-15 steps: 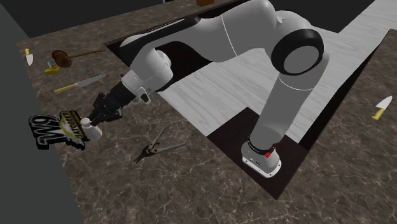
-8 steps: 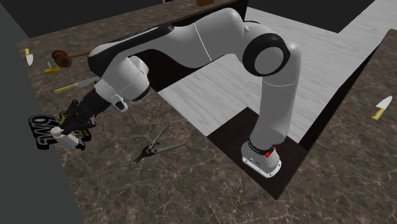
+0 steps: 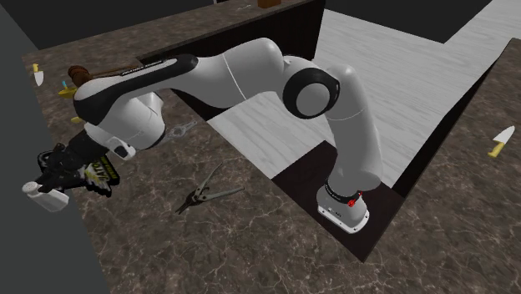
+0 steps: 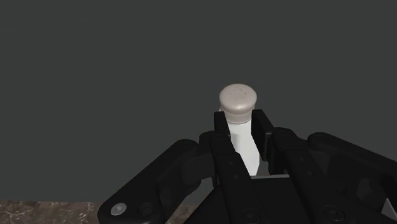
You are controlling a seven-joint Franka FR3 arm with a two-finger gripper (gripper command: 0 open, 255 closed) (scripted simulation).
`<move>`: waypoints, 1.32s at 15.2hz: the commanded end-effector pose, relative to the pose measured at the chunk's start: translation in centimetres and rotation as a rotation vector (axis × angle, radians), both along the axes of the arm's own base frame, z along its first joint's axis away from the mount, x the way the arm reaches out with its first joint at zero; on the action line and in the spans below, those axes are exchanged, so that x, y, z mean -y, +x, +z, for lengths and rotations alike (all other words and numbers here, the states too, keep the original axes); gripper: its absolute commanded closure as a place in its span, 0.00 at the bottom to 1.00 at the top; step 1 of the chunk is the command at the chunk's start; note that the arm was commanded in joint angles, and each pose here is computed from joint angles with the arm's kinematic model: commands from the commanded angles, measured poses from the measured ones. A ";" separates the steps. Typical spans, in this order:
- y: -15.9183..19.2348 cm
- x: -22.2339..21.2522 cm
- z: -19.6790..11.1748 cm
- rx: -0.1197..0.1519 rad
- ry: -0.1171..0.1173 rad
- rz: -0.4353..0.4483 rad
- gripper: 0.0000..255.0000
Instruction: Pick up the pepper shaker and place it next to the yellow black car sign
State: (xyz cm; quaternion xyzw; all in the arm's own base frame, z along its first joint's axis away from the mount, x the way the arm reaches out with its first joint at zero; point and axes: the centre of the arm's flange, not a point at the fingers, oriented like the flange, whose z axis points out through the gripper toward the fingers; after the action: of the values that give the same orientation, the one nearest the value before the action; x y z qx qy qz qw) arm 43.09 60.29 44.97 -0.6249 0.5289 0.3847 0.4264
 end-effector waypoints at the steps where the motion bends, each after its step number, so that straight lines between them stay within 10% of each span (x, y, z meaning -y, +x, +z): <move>1: 0.1 -0.2 -1.1 0.001 0.000 -0.001 1.00; 20: 0.1 -0.2 -11.1 0.001 0.000 -0.001 1.00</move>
State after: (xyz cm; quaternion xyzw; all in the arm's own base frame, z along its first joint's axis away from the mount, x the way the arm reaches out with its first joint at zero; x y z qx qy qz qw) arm 43.04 60.48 34.36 -0.6249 0.5291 0.3844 0.4263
